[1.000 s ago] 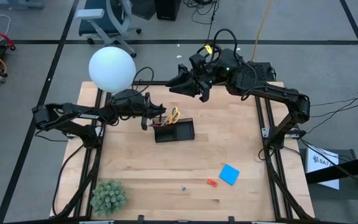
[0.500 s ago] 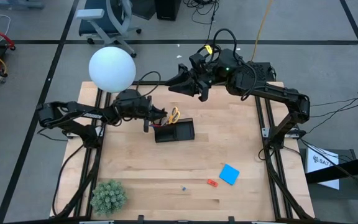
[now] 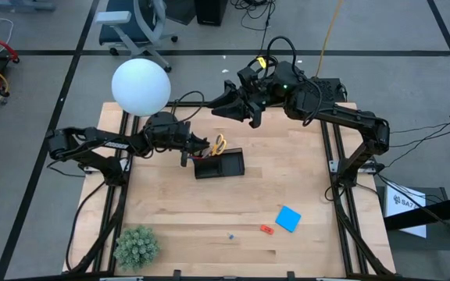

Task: Pick and place office supplies into organizer
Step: Put the black pen into the black organizer, then put the orange eraser into the black organizer

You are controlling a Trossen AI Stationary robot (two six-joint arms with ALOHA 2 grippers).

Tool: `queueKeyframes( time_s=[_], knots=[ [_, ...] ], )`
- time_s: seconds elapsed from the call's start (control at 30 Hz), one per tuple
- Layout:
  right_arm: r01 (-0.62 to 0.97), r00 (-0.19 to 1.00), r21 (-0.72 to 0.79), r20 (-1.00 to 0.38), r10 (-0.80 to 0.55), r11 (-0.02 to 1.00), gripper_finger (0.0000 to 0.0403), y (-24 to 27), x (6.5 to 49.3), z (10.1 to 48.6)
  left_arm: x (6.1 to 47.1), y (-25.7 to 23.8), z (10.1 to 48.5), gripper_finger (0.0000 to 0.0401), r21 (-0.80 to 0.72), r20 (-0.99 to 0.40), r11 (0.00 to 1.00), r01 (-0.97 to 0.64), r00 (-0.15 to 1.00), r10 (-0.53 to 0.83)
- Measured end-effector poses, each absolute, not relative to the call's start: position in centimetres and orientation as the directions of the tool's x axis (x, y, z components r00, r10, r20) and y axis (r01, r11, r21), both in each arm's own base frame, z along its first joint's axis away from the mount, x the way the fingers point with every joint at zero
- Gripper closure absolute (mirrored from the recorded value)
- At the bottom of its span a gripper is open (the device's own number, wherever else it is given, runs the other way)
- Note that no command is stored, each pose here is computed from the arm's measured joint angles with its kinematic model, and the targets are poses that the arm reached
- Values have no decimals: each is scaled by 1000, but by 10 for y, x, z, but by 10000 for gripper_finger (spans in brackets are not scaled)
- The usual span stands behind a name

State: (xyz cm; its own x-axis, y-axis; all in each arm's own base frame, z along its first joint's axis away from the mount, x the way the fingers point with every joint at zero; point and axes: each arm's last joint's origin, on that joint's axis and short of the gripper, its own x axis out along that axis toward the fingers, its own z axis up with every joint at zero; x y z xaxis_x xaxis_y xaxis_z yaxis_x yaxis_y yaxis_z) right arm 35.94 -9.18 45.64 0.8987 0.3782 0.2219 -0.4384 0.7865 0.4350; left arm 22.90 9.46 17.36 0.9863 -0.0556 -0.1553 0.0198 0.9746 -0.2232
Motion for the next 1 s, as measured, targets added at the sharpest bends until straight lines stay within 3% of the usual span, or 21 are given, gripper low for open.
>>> queueKeyframes(
  time_s=[0.43, 0.77, 1.0],
  knots=[
    [-433, 902, 421, 212, 377, 797, 248, -92, 360, 455, 233, 82, 171, 363, -242, -174, 966, 87, 976, -132],
    [-432, 902, 415, 211, 377, 800, 248, -92, 360, 455, 235, 79, 172, 277, -296, -177, 954, 45, 979, -101],
    [-432, 902, 415, 211, 377, 801, 248, -92, 360, 455, 237, 79, 178, 244, -364, -133, 930, 45, 986, -99]
  ],
)
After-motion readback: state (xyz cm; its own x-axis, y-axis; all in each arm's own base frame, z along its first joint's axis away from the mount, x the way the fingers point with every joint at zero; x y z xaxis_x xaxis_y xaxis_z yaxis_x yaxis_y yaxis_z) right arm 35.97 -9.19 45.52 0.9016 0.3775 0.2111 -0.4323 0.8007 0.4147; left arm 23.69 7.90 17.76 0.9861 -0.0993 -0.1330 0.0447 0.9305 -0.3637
